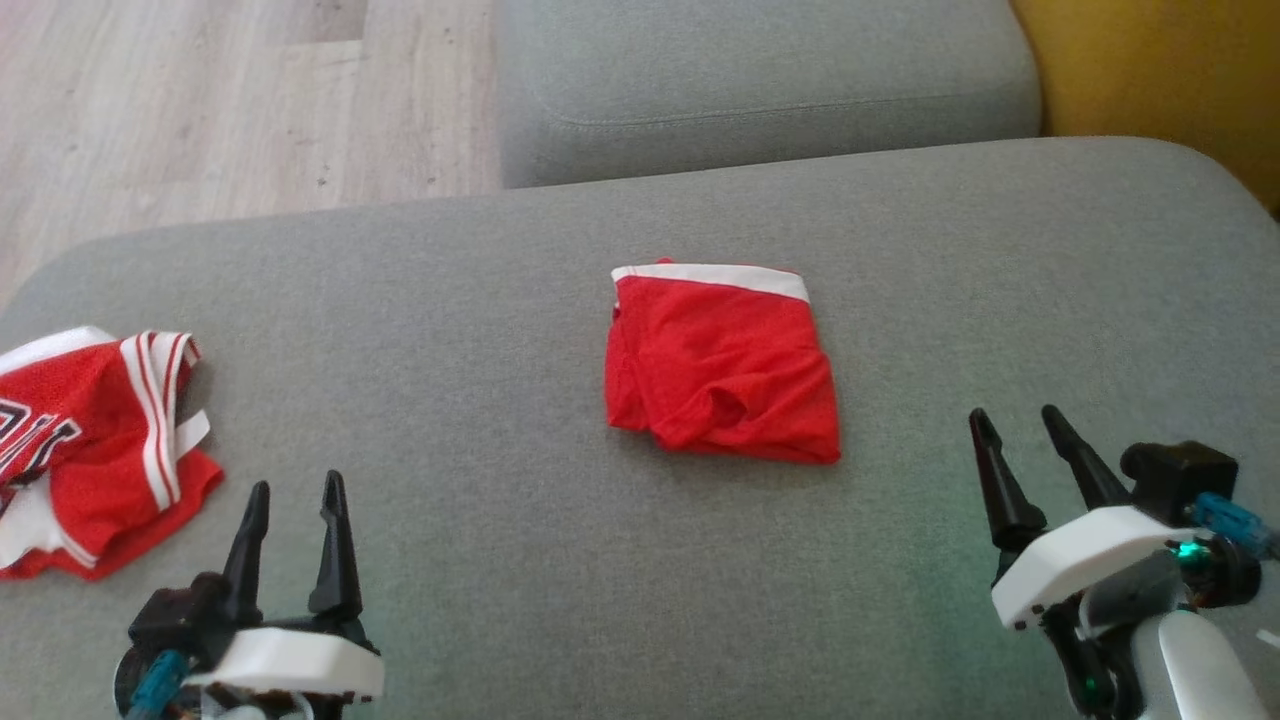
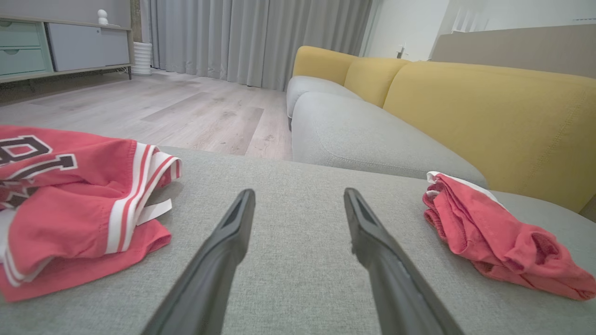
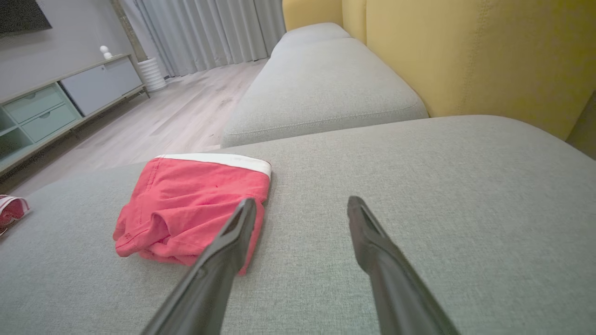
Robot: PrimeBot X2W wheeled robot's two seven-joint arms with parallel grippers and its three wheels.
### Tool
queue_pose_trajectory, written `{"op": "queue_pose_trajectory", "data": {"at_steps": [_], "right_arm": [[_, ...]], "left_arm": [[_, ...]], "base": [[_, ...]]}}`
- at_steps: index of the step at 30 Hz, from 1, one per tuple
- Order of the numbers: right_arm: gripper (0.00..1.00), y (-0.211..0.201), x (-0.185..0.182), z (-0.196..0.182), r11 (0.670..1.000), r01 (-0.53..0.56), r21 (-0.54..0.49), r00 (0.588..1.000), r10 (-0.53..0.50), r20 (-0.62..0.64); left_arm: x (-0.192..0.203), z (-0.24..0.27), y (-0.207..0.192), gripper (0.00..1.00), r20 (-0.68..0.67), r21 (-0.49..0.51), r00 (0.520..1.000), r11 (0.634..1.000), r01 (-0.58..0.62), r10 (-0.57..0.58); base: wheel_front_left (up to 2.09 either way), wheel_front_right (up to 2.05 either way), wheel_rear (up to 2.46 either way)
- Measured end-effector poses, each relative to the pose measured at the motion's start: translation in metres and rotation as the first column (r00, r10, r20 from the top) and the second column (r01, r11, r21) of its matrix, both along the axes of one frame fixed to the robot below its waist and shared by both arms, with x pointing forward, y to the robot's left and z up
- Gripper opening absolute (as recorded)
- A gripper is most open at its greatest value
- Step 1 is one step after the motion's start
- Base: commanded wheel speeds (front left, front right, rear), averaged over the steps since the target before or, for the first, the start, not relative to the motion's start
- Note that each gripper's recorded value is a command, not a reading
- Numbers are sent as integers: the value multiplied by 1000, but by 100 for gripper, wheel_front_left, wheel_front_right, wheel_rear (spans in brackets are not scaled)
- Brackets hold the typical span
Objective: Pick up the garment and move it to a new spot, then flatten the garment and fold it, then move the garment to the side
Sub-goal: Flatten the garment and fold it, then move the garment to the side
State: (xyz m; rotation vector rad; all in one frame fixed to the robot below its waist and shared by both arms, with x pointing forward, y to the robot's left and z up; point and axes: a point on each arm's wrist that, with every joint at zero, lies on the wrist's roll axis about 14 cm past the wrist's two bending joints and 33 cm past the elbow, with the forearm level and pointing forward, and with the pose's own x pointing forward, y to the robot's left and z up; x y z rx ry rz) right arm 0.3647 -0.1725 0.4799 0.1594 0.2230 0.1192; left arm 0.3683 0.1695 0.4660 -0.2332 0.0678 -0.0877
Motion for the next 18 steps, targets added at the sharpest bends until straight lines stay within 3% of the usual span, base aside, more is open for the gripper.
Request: {"op": "queue_pose_trajectory", "data": {"at_steps": [13, 18], "right_arm": [[100, 3, 0, -3, 1000, 3, 10, 1000, -3, -20], [100, 14, 10, -16, 999, -27, 41, 993, 32, -118]], "left_arm": [[3, -3, -4, 100, -7, 1, 1000, 1000, 8, -8], [7, -9, -4, 100, -23, -5, 1000, 1000, 7, -7]], "base": [[0, 0, 0], [0, 0, 0]]}}
